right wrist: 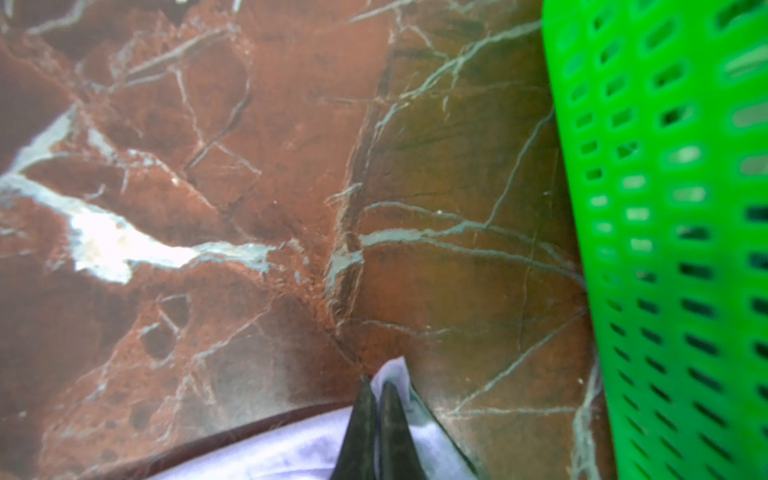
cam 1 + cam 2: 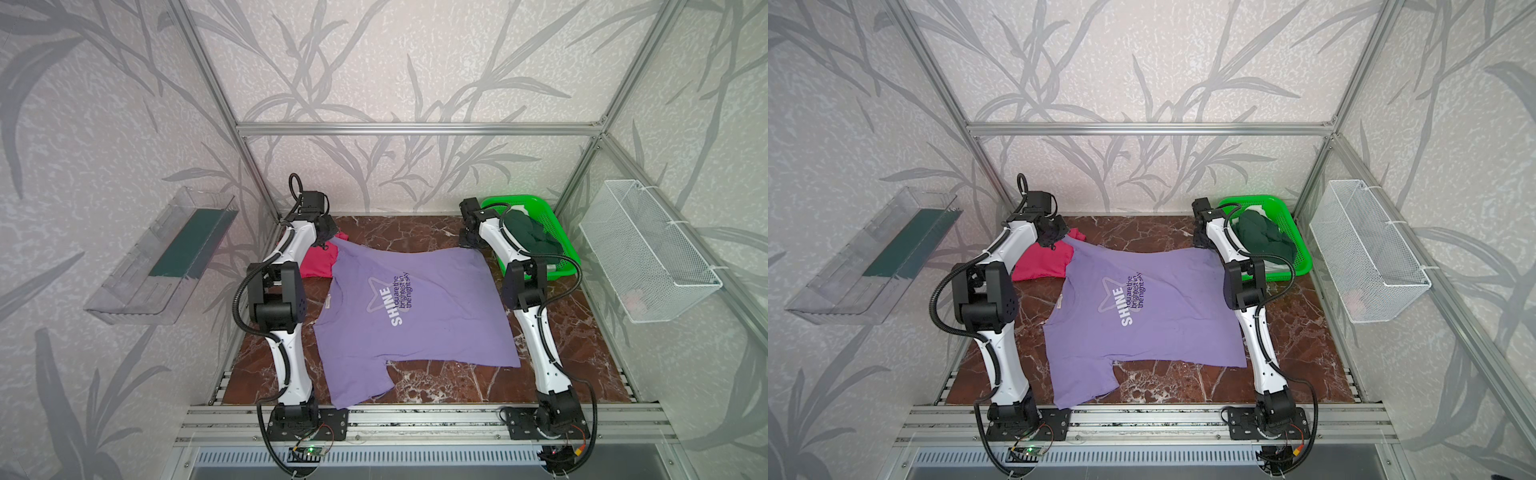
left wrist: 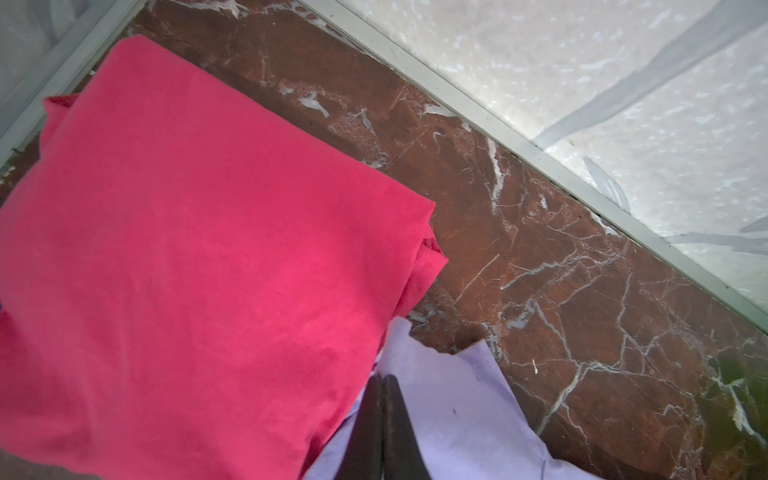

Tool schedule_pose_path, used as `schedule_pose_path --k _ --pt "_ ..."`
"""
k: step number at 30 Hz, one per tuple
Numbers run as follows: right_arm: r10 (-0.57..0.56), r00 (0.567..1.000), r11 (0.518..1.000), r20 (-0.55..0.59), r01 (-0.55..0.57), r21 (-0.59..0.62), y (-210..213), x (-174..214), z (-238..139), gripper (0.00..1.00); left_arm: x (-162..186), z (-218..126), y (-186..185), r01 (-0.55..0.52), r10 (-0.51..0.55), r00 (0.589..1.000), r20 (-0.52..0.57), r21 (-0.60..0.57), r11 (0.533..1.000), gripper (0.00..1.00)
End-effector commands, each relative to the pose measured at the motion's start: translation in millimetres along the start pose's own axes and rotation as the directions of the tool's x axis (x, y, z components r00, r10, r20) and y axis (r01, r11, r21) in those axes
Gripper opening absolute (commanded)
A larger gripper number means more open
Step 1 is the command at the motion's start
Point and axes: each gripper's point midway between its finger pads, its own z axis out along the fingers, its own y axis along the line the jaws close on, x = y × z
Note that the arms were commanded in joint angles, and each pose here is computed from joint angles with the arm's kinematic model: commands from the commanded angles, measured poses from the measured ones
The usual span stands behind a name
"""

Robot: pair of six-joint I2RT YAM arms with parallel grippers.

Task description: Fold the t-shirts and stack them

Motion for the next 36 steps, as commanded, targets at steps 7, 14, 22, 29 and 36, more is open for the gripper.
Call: schedule_pose_path --k 7,14,22,29,36 --pt "0.001 0.996 0.999 0.094 0.003 -0.041 -3 -32 -64 0.0 -35 -11 -49 -0.084 0.083 0.996 0.01 0.185 0.979 0.0" --pt "0.015 0.995 1.0 0.1 -0.014 -0.009 -27 -35 -100 0.0 -47 -10 -67 -0.121 0.133 0.99 -0.037 0.23 0.966 0.0" --pt "0.021 0.992 0.999 0.127 -0.015 -0.05 -27 -29 -118 0.0 -30 -24 -55 -0.114 0.128 0.99 -0.06 0.2 0.973 0.0" --pt "0.028 0.992 0.996 0.122 -0.018 -0.083 -31 -1 -121 0.0 -6 -50 -34 -0.09 0.101 0.993 -0.061 0.157 0.983 0.0" --pt "0.037 0.991 0.997 0.127 -0.027 -0.077 -44 34 -125 0.0 27 -70 -2 -0.059 0.065 0.995 -0.071 0.085 0.995 0.0"
